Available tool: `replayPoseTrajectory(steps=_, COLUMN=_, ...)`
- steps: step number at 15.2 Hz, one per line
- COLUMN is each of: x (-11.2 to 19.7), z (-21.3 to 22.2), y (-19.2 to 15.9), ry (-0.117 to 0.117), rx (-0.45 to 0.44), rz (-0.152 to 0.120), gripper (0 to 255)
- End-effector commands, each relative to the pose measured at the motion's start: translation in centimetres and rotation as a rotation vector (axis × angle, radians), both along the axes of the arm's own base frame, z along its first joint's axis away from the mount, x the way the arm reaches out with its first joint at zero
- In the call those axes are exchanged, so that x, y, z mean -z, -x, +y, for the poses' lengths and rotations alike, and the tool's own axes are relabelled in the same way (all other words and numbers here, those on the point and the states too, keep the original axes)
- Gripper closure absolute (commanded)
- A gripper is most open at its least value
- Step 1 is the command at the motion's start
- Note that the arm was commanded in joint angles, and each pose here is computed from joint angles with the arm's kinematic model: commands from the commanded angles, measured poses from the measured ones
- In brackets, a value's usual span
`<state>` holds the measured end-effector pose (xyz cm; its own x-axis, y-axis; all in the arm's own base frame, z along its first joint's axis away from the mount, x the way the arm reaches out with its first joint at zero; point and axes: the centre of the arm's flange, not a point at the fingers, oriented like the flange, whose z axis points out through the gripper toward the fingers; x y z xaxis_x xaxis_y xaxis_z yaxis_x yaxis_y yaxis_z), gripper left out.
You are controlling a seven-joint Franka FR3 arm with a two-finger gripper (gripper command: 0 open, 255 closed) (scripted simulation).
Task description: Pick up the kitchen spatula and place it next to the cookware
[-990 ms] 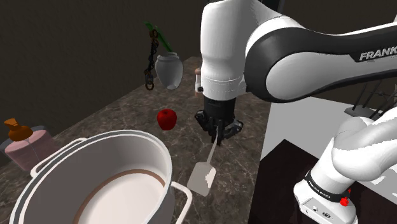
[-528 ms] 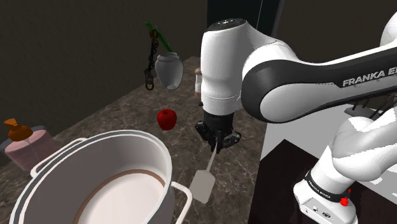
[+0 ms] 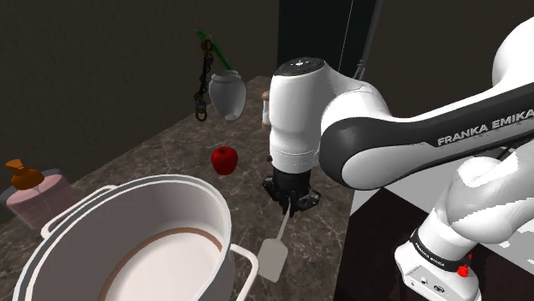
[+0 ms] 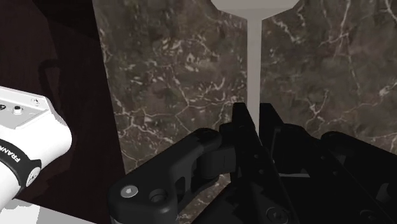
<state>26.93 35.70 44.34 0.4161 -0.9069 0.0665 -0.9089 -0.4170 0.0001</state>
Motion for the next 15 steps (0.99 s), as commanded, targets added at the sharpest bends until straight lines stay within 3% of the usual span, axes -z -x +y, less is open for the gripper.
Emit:
replayPoseTrajectory(steps=1, x=1.0, z=0.0, y=0.0, ry=0.0, rx=0.0, rz=0.0, gripper=255)
replayPoseTrajectory(steps=15, x=8.4, z=0.0, y=0.0, ry=0.0, rx=0.0, rz=0.0, gripper=255)
